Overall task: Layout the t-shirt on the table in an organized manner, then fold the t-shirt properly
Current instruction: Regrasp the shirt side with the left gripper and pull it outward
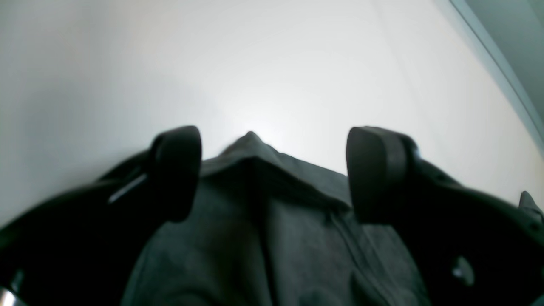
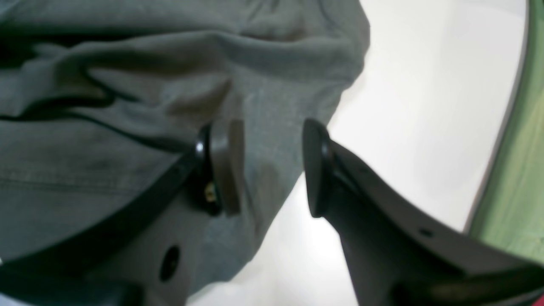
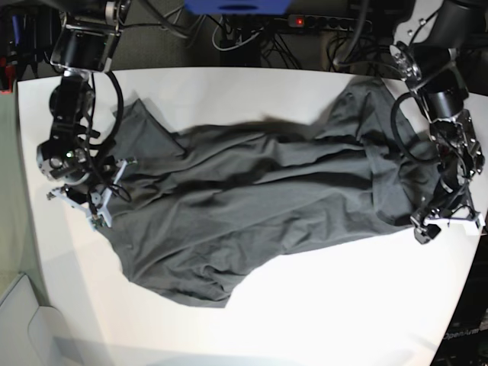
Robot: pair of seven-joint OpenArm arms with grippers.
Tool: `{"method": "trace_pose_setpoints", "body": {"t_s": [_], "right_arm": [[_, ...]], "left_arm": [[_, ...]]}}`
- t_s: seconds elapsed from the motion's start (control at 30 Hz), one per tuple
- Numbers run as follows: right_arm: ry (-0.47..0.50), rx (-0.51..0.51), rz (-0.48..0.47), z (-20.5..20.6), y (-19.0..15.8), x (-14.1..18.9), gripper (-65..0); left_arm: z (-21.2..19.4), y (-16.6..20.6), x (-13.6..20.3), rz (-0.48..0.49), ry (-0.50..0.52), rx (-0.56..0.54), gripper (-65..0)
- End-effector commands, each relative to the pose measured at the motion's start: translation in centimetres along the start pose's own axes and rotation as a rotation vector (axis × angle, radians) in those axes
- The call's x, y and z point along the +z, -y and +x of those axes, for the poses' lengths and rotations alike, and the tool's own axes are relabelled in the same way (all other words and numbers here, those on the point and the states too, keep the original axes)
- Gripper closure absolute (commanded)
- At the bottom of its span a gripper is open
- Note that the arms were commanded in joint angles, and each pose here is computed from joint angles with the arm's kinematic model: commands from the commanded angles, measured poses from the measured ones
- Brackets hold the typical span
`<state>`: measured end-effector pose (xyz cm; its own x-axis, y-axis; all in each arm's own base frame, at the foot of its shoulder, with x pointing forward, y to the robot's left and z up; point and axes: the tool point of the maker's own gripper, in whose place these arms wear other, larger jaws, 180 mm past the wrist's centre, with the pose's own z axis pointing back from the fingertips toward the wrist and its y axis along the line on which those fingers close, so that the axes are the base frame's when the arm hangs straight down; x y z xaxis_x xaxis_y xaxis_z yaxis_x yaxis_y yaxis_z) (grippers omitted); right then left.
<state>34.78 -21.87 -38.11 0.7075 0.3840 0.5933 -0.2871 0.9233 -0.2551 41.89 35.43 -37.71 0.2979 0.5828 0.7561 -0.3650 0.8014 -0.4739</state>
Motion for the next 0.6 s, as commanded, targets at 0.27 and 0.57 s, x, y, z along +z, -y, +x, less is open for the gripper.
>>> {"method": "trace_pose_setpoints", "body": {"t_s": [0.27,0.57], "right_arm": [[0.051,0.002,-0.02,1.7,0.9,0.4,-20.6],[0.05,0.004,-0.024,1.8,1.0,0.5,-20.6]], "left_arm": [[2.7,0.7,-0.1,-0.023,0.069,-0.004,-45.2],[0.7,-0.6,-0.5,0.003,0.015,0.03,-2.4]]}}
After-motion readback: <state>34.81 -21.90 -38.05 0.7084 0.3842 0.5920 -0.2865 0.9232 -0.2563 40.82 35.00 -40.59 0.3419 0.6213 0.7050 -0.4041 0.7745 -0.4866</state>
